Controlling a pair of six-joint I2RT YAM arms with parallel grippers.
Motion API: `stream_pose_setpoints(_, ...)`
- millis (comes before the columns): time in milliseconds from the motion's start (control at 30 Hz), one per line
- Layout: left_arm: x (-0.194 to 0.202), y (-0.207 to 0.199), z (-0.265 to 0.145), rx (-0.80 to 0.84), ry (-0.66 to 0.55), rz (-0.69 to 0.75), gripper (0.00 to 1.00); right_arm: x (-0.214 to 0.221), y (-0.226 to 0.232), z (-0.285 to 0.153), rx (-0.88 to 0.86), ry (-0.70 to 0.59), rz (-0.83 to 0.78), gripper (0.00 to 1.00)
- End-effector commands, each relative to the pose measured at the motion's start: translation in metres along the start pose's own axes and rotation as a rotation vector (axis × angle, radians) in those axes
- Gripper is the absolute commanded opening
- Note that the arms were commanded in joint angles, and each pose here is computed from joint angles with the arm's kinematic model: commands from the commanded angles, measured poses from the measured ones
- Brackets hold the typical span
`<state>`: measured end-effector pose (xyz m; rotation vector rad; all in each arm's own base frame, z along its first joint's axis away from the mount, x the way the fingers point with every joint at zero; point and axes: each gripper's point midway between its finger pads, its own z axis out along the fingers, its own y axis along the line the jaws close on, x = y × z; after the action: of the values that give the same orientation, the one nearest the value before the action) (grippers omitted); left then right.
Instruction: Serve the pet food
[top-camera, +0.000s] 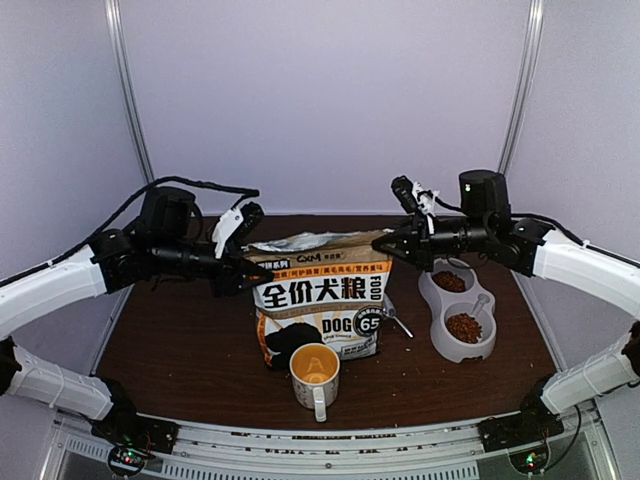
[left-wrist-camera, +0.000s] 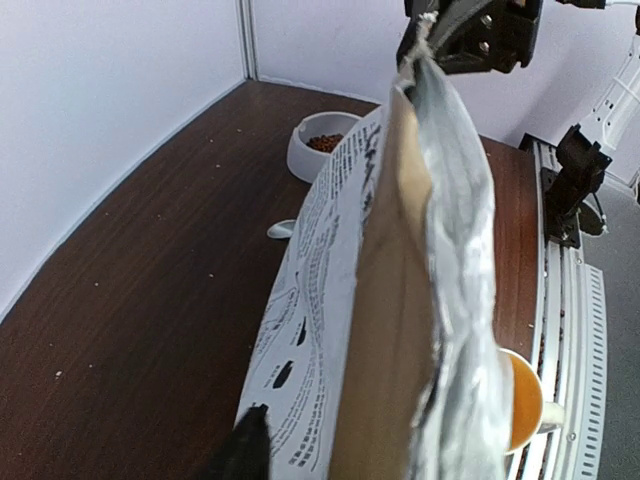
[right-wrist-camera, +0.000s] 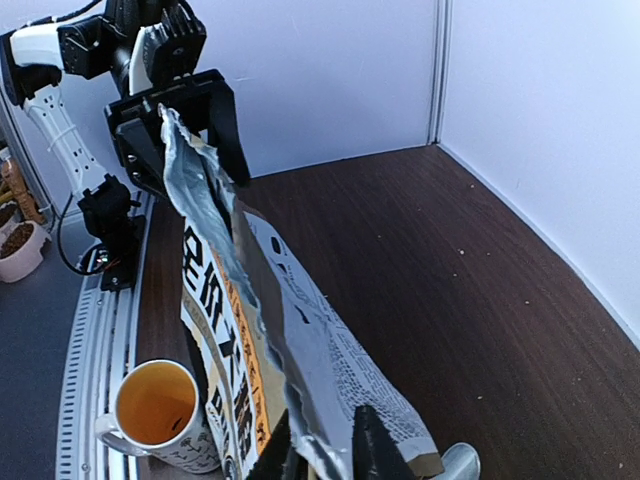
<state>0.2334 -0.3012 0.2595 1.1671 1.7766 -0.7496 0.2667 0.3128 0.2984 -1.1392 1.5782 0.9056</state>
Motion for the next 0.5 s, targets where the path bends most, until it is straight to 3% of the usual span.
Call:
stream_pose_setpoints(0, -0.04, 0.005, -0.029, -0.061, -0.112, 0.056, 0.69, -0.017, 0.001, -0.018, 0.046, -0.017, -0.011, 0.31)
stream_pose_setpoints(67, -0.046, 0.003, -0.035, -0.062, -0.111, 0.078, 0.77, -0.019, 0.002, -0.023, 0.063, -0.003, -0.023, 0.48)
stream_pose_setpoints(133, -0.047, 0.003, -0.036, -0.056, -0.082, 0.114, 0.8, -0.019, 0.002, -0.027, 0.089, 0.022, -0.039, 0.55)
stream_pose_setpoints(333, -0.034, 0.001, -0.026, -0.057, 0.033, 0.19, 0.8, -0.016, 0.006, -0.029, 0.161, 0.127, -0.118, 0.58)
stream_pose_setpoints(467, -0.029, -0.001, -0.02, -0.07, 0.065, 0.214, 0.67, -0.02, 0.011, -0.023, 0.188, 0.156, -0.178, 0.58)
